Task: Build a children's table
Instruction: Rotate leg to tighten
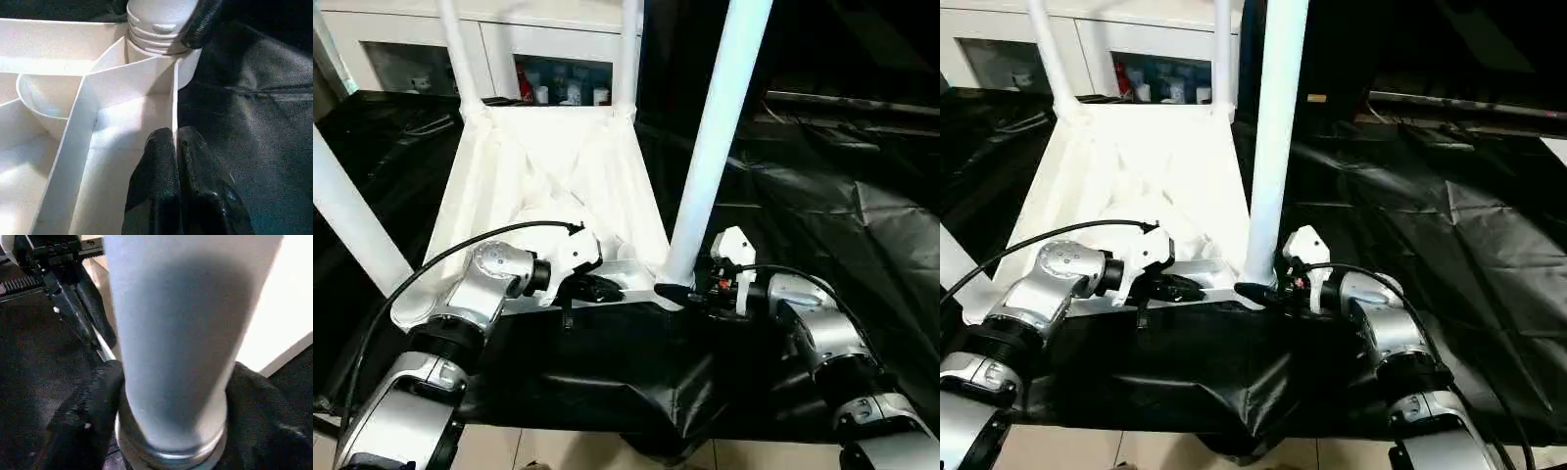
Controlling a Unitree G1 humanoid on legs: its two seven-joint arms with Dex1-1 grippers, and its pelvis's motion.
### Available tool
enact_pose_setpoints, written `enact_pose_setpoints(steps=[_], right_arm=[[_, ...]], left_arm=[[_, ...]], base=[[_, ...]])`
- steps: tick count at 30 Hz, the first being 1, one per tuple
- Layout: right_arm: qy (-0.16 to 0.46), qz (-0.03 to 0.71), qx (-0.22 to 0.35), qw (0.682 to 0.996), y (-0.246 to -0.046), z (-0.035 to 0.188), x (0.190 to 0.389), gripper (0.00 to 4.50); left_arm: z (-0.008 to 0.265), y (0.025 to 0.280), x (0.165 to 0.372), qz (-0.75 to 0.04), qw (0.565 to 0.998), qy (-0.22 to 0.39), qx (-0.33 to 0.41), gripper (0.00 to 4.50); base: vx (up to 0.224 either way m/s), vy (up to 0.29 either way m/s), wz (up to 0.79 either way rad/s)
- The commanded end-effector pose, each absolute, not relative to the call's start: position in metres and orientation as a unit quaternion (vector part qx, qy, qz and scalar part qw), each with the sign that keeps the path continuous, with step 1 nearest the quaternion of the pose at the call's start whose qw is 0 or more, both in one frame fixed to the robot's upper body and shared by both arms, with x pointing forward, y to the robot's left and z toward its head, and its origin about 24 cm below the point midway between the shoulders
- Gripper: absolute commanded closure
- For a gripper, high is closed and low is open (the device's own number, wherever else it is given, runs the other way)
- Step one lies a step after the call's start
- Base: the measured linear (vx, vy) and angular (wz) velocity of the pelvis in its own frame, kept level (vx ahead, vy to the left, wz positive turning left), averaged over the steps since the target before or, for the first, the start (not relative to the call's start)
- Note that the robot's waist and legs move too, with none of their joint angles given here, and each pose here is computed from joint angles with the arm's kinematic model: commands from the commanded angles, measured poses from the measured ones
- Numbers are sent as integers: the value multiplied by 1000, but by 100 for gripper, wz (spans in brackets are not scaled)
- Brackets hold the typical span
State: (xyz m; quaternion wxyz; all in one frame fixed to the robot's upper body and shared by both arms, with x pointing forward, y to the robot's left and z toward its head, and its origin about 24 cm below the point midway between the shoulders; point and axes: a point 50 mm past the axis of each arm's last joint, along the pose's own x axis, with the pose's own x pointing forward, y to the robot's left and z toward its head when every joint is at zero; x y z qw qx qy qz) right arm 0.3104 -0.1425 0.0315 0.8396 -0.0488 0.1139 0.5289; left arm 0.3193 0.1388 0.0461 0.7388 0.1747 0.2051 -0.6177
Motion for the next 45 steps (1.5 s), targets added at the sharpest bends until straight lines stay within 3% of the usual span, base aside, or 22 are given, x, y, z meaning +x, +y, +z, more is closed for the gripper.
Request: enact_pose_setpoints(steps=[1, 11, 13, 14, 16, 19, 21, 22, 25, 26, 29, 31, 35, 36, 38, 40, 41, 45], right_arm=[[119, 551, -44, 825, -136, 31, 310, 162], [119, 530, -32, 839, -134, 27, 309, 183], [123, 457, -30, 880, -132, 19, 313, 183], [128, 385, -15, 914, -129, 12, 317, 183], [137, 293, 23, 946, -124, 5, 321, 183], [147, 246, 31, 958, -113, 0, 321, 183], [148, 244, 31, 958, -112, 0, 321, 183], [150, 228, 13, 962, -89, -1, 322, 183], [145, 228, 2, 963, -80, 1, 323, 183], [132, 227, 18, 965, -77, 6, 325, 127], [121, 230, 30, 965, -79, 9, 327, 108], [114, 246, 28, 962, -83, 12, 328, 78], [109, 308, 19, 945, -90, 16, 326, 78], [105, 377, 0, 920, -98, 19, 321, 78], [105, 377, 0, 920, -98, 19, 321, 78], [105, 466, -31, 878, -113, 25, 313, 78], [105, 467, -31, 877, -114, 25, 313, 78], [122, 552, -69, 822, -131, 32, 304, 78]], left_arm=[[24, 138, 307, -626, 723, 248, 158, 450], [22, 138, 310, -602, 739, 254, 167, 450], [20, 129, 316, -570, 765, 249, 167, 450], [19, 118, 321, -543, 786, 244, 166, 450], [17, 97, 323, -526, 800, 239, 161, 450], [16, 75, 323, -514, 810, 235, 154, 450], [16, 73, 323, -513, 811, 235, 154, 450], [18, 46, 323, -495, 825, 227, 150, 450], [19, 38, 324, -489, 830, 222, 153, 450], [21, 35, 323, -495, 828, 215, 154, 450], [21, 37, 323, -505, 823, 209, 156, 450], [21, 44, 322, -514, 817, 210, 157, 450], [19, 57, 319, -538, 801, 212, 155, 450], [18, 70, 317, -556, 787, 217, 157, 450], [18, 70, 317, -556, 787, 217, 157, 450], [18, 93, 312, -592, 754, 233, 162, 450], [18, 93, 312, -593, 753, 233, 162, 450], [22, 117, 305, -639, 710, 248, 162, 450]], base=[[0, 0, 0], [0, 0, 0], [0, 0, 0], [0, 0, 0], [0, 0, 0], [0, 0, 0], [0, 0, 0], [0, 0, 0], [0, 0, 0], [0, 0, 0], [0, 0, 0], [0, 0, 0], [0, 0, 0], [0, 0, 0], [0, 0, 0], [0, 0, 0], [0, 0, 0], [0, 0, 0]])
